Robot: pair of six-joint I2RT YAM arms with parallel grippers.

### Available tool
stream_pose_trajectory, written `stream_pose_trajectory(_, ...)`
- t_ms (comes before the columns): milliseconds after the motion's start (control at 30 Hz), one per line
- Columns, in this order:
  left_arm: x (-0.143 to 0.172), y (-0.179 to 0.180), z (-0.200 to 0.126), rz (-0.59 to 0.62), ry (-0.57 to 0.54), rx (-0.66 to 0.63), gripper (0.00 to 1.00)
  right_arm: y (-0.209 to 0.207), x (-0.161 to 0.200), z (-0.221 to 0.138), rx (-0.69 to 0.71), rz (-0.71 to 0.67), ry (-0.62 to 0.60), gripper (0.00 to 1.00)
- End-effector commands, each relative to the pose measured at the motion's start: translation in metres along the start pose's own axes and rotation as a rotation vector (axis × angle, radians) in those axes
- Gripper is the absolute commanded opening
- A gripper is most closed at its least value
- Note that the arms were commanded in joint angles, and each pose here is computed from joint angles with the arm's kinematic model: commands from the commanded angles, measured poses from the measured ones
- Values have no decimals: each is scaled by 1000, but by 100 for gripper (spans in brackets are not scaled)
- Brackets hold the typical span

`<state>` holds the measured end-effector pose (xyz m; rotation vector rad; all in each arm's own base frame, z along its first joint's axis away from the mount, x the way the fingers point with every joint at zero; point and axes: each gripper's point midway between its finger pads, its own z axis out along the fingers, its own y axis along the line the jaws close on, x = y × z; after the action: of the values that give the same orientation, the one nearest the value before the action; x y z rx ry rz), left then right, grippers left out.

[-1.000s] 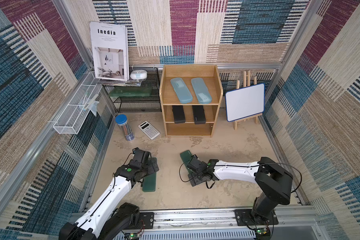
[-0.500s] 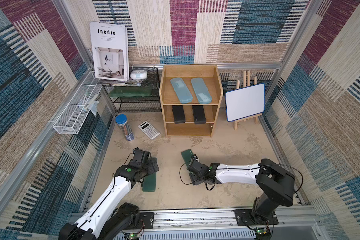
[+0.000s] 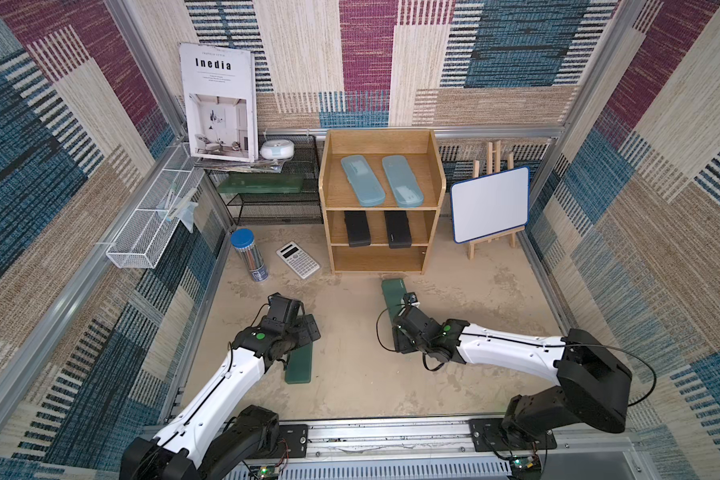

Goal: Place the pencil cases on the shelf according to color
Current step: Pick up the pencil case from the center of the board, then place the pencil case on the shelf.

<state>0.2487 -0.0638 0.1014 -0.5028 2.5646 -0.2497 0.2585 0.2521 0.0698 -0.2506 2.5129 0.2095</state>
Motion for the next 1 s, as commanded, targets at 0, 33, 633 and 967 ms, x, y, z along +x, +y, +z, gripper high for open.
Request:
stream_pose_trajectory(0, -8, -9, 0, 12, -7, 24, 99, 5, -37, 13, -22, 8, -77, 63)
stream_pose_trajectory(33, -9, -11, 0, 14, -5, 25, 99, 3, -45, 21, -11, 11, -85, 62)
stream_pose_trajectory(633, -3, -10, 22, 48, 38, 0, 99, -38, -100, 101, 124, 118, -69, 75)
stream_pose_trajectory(967, -4, 4, 13, 9, -16, -33, 99, -40, -115, 63, 106, 118, -113, 94)
